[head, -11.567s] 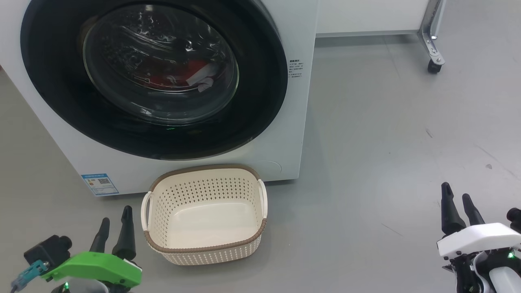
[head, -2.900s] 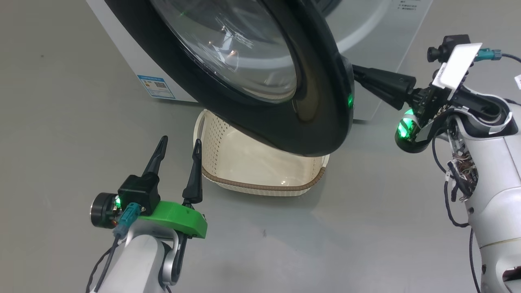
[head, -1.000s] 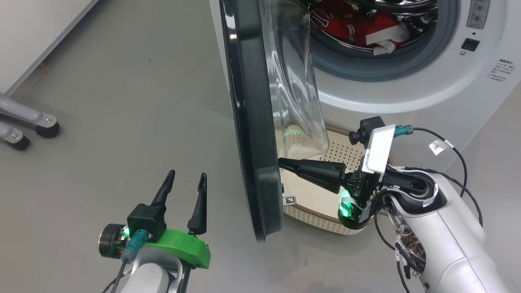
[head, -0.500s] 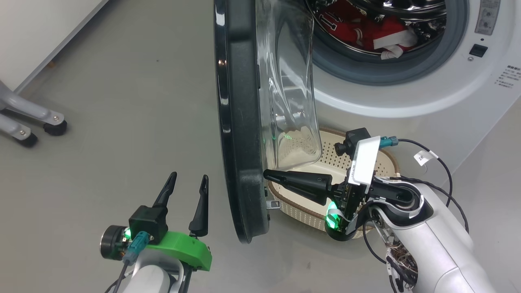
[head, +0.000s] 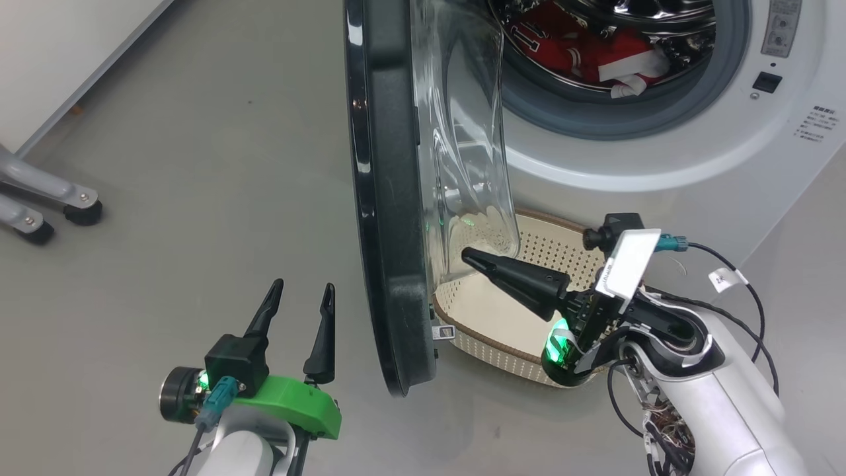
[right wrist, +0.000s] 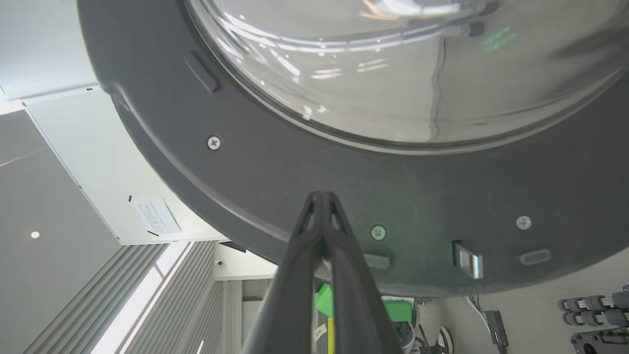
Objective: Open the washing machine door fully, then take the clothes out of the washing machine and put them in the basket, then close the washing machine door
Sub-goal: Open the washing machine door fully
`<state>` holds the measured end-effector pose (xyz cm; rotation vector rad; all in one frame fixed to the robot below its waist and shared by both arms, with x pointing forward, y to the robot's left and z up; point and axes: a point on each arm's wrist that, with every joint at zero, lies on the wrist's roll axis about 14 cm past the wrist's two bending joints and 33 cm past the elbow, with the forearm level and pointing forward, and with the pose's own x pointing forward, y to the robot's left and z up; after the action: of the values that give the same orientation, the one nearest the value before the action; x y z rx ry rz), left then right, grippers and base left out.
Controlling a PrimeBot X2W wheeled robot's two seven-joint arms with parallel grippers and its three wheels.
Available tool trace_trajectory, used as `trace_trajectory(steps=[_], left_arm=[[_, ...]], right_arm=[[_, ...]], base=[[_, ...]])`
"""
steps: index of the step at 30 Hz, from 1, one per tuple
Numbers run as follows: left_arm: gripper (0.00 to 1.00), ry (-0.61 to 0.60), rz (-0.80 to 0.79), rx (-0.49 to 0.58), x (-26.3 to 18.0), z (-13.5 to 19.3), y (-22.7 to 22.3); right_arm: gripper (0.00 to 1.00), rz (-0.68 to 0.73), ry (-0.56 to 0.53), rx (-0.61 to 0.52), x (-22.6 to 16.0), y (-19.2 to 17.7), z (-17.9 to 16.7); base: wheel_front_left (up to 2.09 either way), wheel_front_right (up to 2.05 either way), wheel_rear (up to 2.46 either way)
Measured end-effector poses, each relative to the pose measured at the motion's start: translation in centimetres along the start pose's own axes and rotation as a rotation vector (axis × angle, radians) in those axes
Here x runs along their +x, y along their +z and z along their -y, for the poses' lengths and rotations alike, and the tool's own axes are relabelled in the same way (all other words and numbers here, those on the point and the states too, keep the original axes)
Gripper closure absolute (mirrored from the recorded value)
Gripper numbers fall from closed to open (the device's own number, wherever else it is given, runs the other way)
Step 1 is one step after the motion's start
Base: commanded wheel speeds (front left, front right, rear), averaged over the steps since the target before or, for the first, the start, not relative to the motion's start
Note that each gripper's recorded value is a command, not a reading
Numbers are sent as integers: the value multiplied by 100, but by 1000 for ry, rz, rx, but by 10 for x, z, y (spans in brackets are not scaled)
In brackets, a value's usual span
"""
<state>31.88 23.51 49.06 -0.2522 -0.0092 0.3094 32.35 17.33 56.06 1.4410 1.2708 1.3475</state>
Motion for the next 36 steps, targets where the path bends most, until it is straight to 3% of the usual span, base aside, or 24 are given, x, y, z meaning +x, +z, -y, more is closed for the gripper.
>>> trace_trajectory(steps=[6, 11, 13, 14, 15, 24, 31, 36], left_arm=[[0, 3, 0, -3, 0, -1, 0], [0, 5, -3, -7, -1, -1, -2], [0, 5, -2, -9, -1, -2, -1], [0, 6, -1, -9, -1, -2, -1], [0, 9, 1, -11, -1, -3, -1], [0, 14, -6, -13, -3, -6, -4], [0, -7, -7, -8, 0, 1, -5], [0, -12, -5, -10, 0, 2, -4]], right_arm=[[100, 131, 45, -24, -18, 19, -8], [100, 266, 0, -56, -48, 38, 2], [71, 318, -19, -63, -61, 43, 7], [38, 344, -33, -73, -67, 46, 10], [0, 375, -51, -81, -74, 49, 14], [0, 605, -186, -162, -123, 65, 36], [0, 831, -322, -352, -177, 90, 34], [0, 966, -450, -547, -216, 102, 28]], base=[[0, 0, 0], [0, 0, 0], [0, 0, 0], [0, 0, 0], [0, 0, 0], [0, 0, 0], [0, 0, 0], [0, 0, 0]])
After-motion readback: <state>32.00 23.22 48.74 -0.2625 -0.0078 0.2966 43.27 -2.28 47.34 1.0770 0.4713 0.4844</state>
